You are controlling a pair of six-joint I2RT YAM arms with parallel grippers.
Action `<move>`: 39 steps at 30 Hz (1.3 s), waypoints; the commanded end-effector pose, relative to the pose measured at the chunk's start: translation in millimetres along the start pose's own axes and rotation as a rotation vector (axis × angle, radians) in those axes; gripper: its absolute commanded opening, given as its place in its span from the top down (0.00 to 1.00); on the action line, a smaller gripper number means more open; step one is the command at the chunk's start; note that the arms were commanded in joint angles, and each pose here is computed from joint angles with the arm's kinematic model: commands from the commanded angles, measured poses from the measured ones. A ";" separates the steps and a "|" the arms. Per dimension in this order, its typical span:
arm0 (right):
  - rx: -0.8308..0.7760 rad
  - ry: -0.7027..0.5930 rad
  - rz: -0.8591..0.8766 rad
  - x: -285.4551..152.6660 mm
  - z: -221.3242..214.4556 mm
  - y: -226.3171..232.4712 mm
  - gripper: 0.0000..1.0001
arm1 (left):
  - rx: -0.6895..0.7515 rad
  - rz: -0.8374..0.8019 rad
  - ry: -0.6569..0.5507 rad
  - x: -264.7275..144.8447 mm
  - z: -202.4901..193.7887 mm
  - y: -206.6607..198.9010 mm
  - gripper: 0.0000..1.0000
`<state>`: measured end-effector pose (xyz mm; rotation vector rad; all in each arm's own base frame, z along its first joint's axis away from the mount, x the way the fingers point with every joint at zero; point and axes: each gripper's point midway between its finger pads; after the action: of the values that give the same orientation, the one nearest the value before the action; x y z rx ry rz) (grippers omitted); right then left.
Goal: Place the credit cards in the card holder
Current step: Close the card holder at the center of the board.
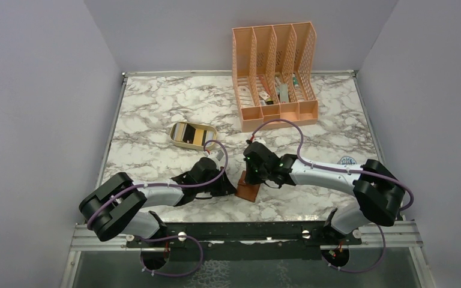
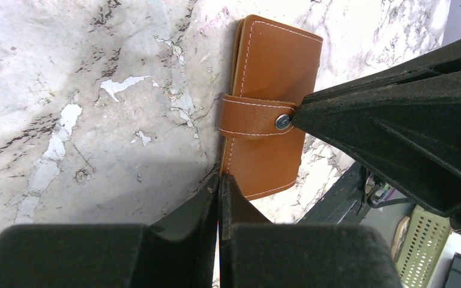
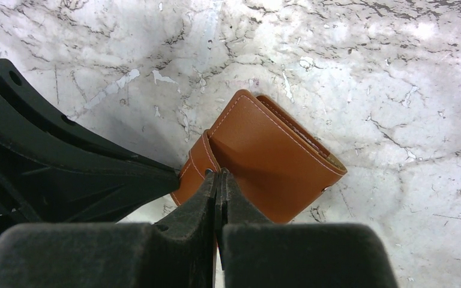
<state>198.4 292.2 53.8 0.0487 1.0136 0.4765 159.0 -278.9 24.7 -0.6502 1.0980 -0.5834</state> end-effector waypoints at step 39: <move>0.021 0.016 -0.060 4.8 -20.4 -18.8 0.99 | 0.050 -0.130 -0.095 4.8 49.1 -72.9 1.00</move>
<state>190.6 279.0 36.5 0.0428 1.0454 0.4355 193.5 -313.2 87.6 -0.7192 0.9696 -0.6543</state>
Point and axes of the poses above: each gripper's point midway between its finger pads, its own x axis out along the fingers, its own y axis along the line the jaws close on, z = x × y, and after that the axes turned 4 degrees about -x, right-handed
